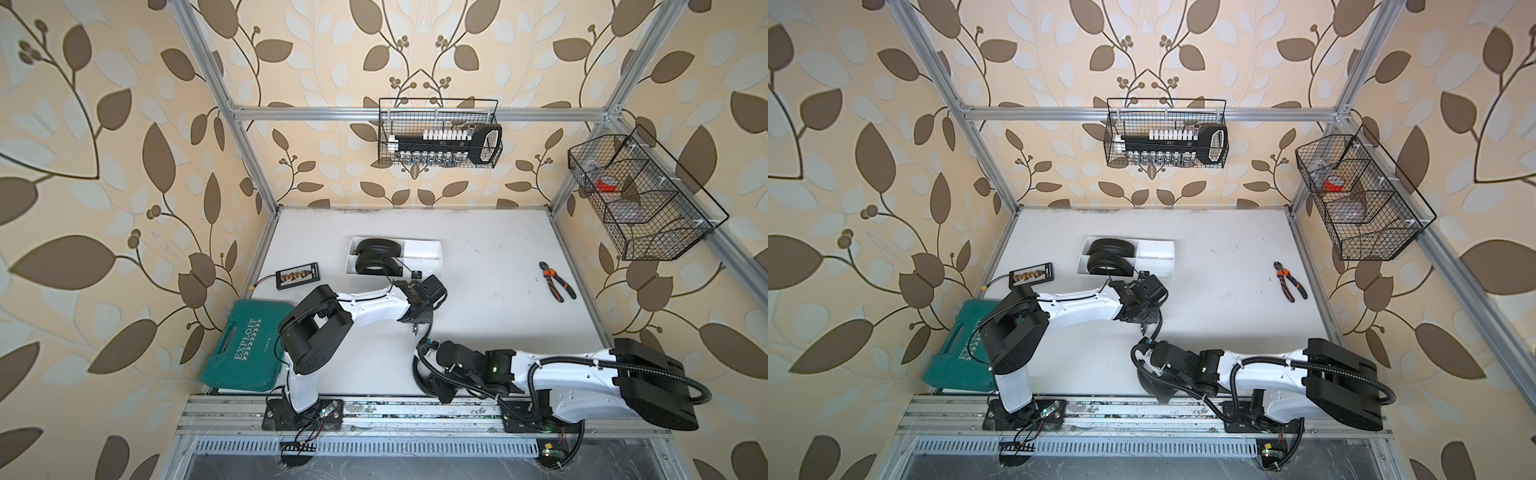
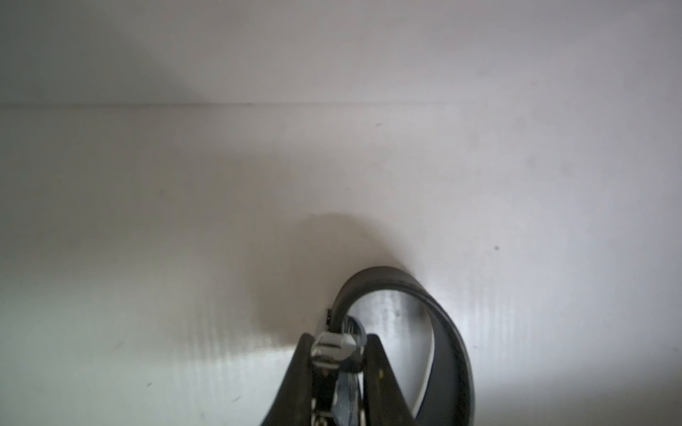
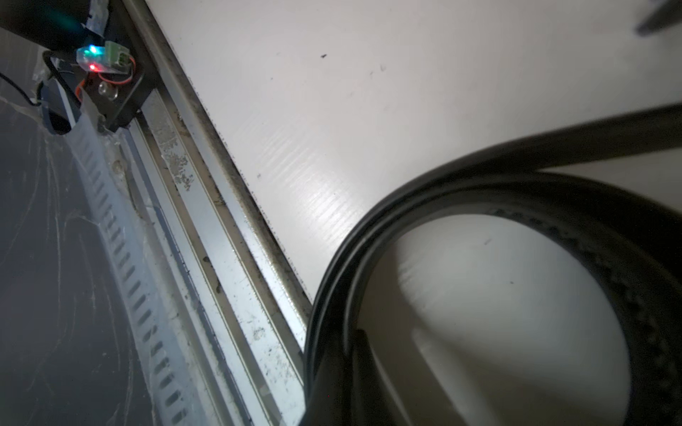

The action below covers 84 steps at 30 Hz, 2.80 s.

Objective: Place the belts into the storage roll
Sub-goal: Roll the belt at the center of the board.

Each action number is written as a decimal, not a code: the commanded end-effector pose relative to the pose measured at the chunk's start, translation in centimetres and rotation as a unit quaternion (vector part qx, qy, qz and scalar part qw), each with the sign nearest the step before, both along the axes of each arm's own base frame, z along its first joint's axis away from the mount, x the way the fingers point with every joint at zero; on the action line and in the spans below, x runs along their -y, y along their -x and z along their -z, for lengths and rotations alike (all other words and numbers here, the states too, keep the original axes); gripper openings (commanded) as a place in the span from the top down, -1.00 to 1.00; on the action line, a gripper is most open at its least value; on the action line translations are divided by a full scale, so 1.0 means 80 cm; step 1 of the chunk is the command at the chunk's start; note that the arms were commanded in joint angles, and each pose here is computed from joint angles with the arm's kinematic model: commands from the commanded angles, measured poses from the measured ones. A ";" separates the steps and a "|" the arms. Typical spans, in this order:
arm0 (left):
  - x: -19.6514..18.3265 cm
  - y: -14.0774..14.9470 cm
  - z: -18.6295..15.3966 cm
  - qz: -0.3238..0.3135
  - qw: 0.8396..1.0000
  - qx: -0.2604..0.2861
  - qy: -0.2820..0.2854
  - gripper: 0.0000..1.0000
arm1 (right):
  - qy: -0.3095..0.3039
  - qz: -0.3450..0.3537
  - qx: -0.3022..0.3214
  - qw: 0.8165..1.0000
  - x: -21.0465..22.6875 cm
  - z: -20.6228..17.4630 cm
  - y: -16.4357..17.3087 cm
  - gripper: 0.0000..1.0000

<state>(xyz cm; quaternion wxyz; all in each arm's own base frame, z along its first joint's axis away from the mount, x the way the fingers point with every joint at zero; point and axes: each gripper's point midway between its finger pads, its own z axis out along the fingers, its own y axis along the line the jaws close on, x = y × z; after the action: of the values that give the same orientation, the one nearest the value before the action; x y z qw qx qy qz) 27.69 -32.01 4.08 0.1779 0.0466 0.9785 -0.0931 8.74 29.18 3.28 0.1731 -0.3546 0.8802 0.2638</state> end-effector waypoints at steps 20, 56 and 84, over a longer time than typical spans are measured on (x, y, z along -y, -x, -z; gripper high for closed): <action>0.219 0.003 -0.031 0.291 0.954 -0.033 0.056 1.00 | -0.011 0.041 0.106 0.993 -0.039 0.002 -0.050 1.00; 0.234 -0.012 -0.183 0.337 0.934 0.028 0.115 -0.98 | -0.020 0.138 0.131 0.982 -0.041 0.019 -0.083 1.00; -0.159 0.111 -0.071 -0.145 0.939 -0.042 0.309 -0.65 | -0.037 0.082 0.147 0.985 -0.057 -0.021 -0.075 1.00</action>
<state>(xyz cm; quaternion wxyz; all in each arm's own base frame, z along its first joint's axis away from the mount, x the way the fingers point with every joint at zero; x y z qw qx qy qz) 18.40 -15.49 8.90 0.1803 -0.1437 0.9388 -0.2559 15.21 32.95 3.83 0.3344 -0.2824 0.8716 0.2208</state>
